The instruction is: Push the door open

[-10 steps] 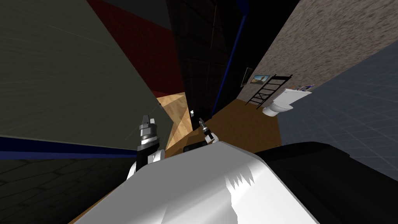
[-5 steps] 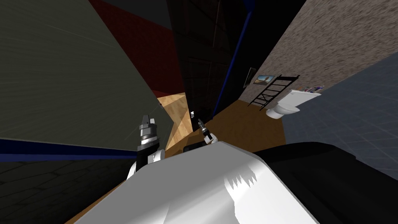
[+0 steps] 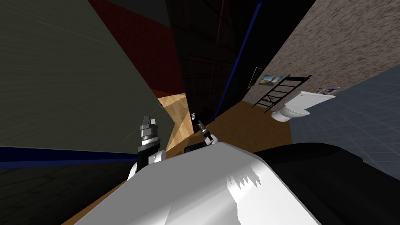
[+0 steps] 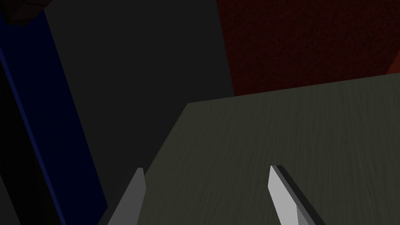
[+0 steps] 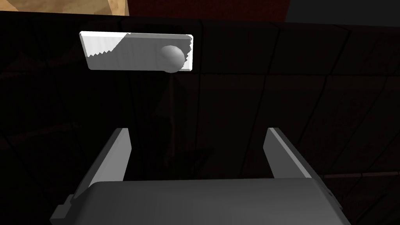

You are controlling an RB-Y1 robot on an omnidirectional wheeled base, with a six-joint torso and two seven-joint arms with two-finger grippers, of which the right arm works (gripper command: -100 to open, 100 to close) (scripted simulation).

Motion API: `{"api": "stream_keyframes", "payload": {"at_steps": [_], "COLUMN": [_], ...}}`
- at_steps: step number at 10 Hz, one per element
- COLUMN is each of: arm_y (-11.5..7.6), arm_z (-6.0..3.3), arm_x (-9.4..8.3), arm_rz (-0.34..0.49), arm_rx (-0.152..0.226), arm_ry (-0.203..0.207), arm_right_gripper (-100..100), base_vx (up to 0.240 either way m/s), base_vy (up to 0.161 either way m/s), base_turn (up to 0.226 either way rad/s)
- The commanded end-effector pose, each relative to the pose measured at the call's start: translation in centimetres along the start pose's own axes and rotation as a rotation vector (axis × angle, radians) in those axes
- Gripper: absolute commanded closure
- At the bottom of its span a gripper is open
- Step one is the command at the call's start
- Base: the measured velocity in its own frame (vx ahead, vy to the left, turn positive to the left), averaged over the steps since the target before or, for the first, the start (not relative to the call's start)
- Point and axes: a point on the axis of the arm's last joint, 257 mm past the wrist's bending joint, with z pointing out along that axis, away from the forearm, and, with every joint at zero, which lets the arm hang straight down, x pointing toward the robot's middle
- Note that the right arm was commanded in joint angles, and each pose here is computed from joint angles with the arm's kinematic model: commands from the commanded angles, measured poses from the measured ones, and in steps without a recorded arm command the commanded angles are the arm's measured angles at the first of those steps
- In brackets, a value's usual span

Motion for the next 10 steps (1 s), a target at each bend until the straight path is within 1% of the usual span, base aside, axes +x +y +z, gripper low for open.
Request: {"api": "stream_keyframes", "payload": {"at_steps": [1,5,6,7,10], "arm_y": [-0.6,-2.0,-1.8,-2.1,-2.3], "arm_z": [0.06,0.02,0.01,-0.27,-0.44], "arm_x": [0.5,2.0,1.7,0.7,-0.1], "arm_rz": [0.003,0.014,0.012,-0.007,-0.017], "arm_rx": [0.012,0.043,0.038,0.045,0.049], "arm_ry": [0.008,0.032,0.028,0.024,0.017], "arm_right_gripper": [-100,-100,-100,-100,-100], "base_vx": [0.065,0.088,0.038,0.131,0.174], "base_vy": [-0.055,-0.057,-0.030,0.046,0.060], "base_turn": [0.047,0.056,0.016,0.039,0.022]}}
